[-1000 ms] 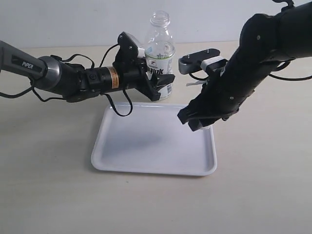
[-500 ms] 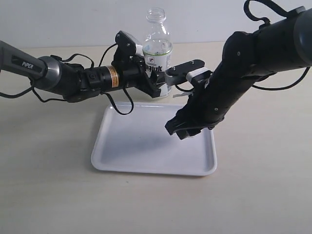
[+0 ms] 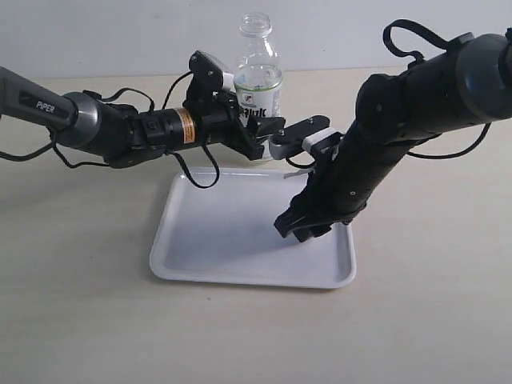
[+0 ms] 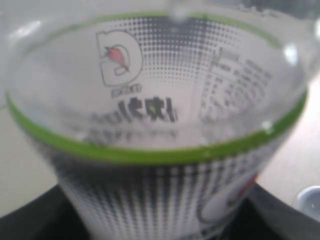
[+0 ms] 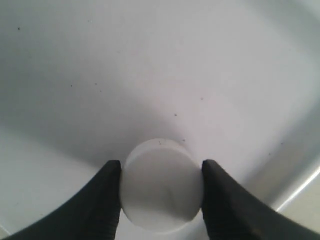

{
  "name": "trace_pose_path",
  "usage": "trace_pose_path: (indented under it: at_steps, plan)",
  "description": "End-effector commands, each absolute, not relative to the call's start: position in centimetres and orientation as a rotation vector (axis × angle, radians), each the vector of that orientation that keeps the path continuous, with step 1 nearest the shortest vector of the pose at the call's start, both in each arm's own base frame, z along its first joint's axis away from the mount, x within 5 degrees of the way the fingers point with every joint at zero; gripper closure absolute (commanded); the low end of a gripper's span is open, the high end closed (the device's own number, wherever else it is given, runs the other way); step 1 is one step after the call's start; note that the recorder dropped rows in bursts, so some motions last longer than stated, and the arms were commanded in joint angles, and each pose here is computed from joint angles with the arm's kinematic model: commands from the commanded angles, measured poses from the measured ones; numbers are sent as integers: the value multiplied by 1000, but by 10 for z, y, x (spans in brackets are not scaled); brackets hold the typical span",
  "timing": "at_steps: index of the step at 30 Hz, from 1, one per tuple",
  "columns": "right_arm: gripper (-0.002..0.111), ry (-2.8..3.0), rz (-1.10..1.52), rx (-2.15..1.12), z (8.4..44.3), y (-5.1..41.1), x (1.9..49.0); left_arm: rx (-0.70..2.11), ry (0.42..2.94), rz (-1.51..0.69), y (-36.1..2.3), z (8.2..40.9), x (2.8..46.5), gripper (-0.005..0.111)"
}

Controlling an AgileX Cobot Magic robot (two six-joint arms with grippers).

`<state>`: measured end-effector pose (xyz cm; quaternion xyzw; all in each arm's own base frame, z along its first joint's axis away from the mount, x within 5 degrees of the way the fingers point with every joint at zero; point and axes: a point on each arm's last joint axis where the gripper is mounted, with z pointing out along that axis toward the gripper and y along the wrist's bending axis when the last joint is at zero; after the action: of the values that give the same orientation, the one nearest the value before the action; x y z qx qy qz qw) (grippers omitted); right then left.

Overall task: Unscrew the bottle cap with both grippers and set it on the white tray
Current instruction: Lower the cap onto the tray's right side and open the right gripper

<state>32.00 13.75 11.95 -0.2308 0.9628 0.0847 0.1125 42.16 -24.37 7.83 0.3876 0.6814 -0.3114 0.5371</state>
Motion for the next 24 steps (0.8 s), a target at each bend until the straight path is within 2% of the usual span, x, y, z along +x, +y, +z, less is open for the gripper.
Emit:
trace_pose_path:
  at_steps: [1,7,10,20,24]
  plan:
    - [85,2809,238,-714,120,138,320,885,1596,-764,-243,87,423,107]
    - [49,2810,236,-718,120,138,320,888,1593,-761,-243,87,423,107]
    - [39,2808,235,-717,120,138,321,888,1593,-761,-243,87,423,107]
    - [37,2768,230,-775,137,137,318,918,1588,-760,-244,86,421,106]
    - [37,2743,225,-782,144,136,318,938,1583,-757,-244,85,420,98]
